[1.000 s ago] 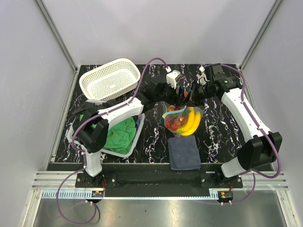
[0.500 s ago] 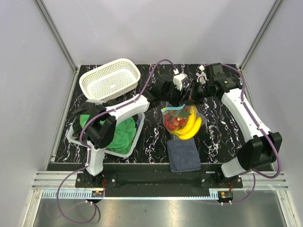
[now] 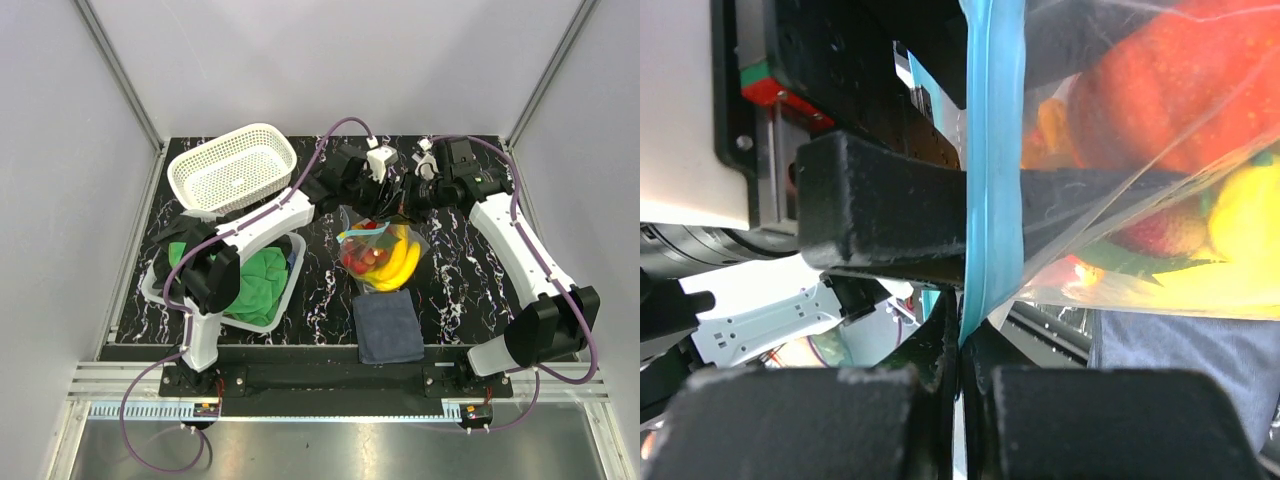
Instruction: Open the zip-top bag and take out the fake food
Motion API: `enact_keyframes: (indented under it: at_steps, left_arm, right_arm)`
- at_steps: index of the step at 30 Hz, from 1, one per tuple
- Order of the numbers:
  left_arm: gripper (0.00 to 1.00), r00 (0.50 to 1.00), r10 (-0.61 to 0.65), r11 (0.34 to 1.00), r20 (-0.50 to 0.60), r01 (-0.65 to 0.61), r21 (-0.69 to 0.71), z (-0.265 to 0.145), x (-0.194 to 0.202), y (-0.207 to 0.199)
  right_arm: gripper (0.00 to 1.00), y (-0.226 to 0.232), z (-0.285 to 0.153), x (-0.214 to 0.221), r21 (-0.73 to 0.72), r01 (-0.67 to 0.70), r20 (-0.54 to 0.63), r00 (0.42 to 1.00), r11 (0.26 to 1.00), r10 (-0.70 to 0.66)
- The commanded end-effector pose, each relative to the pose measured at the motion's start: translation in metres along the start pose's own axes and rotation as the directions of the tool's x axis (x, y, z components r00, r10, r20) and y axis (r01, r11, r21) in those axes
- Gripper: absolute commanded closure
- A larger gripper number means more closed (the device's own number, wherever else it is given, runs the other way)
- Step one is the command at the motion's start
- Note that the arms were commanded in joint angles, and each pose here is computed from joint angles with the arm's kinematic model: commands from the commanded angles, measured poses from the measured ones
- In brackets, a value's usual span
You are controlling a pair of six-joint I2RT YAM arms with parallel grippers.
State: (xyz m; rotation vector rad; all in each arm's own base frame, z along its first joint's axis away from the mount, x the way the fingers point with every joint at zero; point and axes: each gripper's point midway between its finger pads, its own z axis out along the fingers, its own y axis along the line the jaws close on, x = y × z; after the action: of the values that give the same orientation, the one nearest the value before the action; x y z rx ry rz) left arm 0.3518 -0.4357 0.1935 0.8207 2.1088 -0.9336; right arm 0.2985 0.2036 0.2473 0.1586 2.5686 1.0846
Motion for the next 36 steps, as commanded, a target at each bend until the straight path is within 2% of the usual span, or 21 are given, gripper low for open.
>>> enact_keyframes:
  at_steps: [1,5,9,13,15,17,21,25,28,30,33,36]
  left_arm:
    - [1.0,0.994,0.008,1.0,0.105,-0.008,-0.003,-0.048,-0.054,-0.016]
    - [1.0,0.989,-0.07,0.997,0.127,0.071,-0.008,-0.062,-0.064,-0.013]
    - [1.0,0.981,-0.094,0.994,0.171,0.102,-0.034,-0.077,-0.079,-0.009]
    - [1.0,0.973,-0.026,0.99,0.231,0.056,-0.127,-0.093,-0.094,0.005]
    - [1.0,0.963,0.072,0.983,0.261,-0.025,-0.18,-0.099,-0.104,0.012]
    - [1.0,0.951,0.159,0.975,0.266,-0.108,-0.196,-0.101,-0.104,0.015]
    - [1.0,0.953,0.205,0.968,0.222,-0.163,-0.191,-0.1,-0.089,0.021]
    - [1.0,0.96,0.115,0.989,0.257,-0.086,-0.122,-0.113,-0.093,0.01]
    - [1.0,0.935,-0.01,1.0,0.353,0.003,0.019,-0.136,-0.121,-0.014]
    - [1.0,0.916,-0.047,0.998,0.399,0.03,0.049,-0.151,-0.133,-0.019]
    - [1.0,0.876,-0.142,0.99,0.46,0.127,0.063,-0.17,-0.149,-0.001]
    - [1.0,0.809,-0.3,0.946,0.505,0.322,0.046,-0.189,-0.151,0.045]
  right_arm:
    - [1.0,-0.008,0.0,-0.024,0.055,0.088,0.11,0.99,0.995,-0.094]
    - [1.0,-0.013,0.005,-0.042,0.098,0.098,0.158,0.981,0.99,-0.113]
    - [1.0,-0.019,0.012,-0.057,0.133,0.098,0.182,0.976,0.986,-0.122]
    - [1.0,-0.017,0.015,-0.063,0.135,0.106,0.187,0.974,0.985,-0.131]
    - [1.0,-0.019,0.012,-0.064,0.147,0.094,0.199,0.972,0.985,-0.123]
    - [1.0,-0.024,0.01,-0.063,0.151,0.051,0.21,0.974,0.987,-0.083]
    - [1.0,-0.038,-0.005,-0.064,0.179,-0.002,0.266,0.963,0.984,-0.046]
    - [1.0,-0.045,-0.001,-0.058,0.17,0.028,0.23,0.971,0.985,-0.067]
    - [1.0,-0.048,0.006,-0.059,0.168,0.041,0.207,0.975,0.985,-0.076]
    - [1.0,-0.052,0.006,-0.062,0.182,0.038,0.207,0.975,0.983,-0.076]
    - [1.0,-0.052,0.001,-0.066,0.194,0.026,0.219,0.973,0.981,-0.069]
    - [1.0,-0.05,-0.003,-0.063,0.194,0.008,0.225,0.973,0.981,-0.052]
